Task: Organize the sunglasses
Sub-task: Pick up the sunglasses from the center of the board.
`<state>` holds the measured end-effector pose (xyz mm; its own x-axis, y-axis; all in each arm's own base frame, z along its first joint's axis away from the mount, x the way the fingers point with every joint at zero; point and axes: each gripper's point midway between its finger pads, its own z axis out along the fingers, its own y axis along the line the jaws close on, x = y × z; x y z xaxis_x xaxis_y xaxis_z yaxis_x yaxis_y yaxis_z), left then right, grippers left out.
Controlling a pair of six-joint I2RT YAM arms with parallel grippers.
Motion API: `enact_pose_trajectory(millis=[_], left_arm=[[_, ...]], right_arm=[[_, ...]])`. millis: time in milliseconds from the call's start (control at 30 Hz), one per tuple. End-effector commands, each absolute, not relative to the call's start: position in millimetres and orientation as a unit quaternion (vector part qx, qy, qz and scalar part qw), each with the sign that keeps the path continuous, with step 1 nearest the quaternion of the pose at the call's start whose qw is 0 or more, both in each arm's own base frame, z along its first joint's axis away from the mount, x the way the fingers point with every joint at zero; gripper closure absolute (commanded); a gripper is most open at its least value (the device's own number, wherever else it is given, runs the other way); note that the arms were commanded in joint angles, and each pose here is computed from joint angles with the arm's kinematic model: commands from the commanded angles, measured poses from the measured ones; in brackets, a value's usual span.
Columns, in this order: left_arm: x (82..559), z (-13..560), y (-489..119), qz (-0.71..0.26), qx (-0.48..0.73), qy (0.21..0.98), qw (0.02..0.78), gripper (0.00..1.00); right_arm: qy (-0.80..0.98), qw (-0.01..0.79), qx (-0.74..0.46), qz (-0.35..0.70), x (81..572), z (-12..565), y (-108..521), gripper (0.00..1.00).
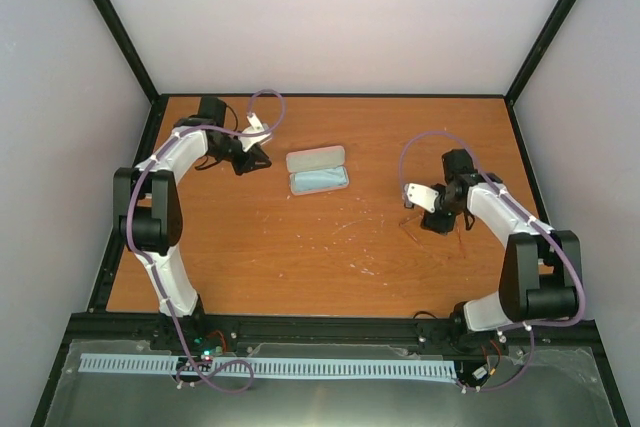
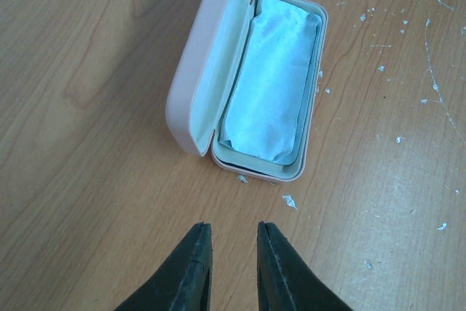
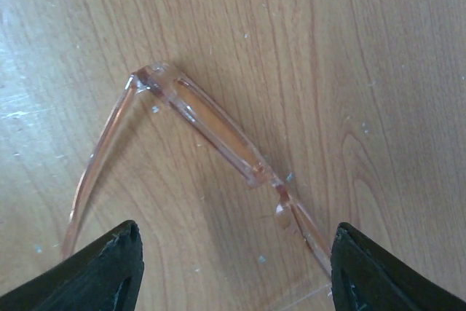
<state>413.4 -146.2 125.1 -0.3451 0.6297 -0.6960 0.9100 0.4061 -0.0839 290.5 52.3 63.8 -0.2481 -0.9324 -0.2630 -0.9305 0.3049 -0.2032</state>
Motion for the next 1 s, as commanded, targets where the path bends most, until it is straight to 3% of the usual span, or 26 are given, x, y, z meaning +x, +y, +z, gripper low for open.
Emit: enact_pose_trajectory(millis=[0,400,867,967], left_arm=[[410.9,121.7,-148.0,-0.242,0.494,0.784,0.288,0.8],[410.5,114.4,-148.1,-0.247,0.488,0.788,0.283,0.81],[414.6,109.0,-147.2,-0.248,0.488,0.786,0.287,0.81],[416.4,110.0,-147.9,-0.249,0.488,0.785,0.291,0.81]], right_arm=[[0.766,0.181,-0.617,-0.006,303.8,56.5,55.2,0.31],[0.756,0.163,-0.633,0.017,320.8,36.3,68.3,0.34],[0.764,0.127,-0.633,0.017,316.4,31.0,66.0,0.94],[0.773,0.126,-0.621,0.02,314.6,33.0,65.9,0.97]])
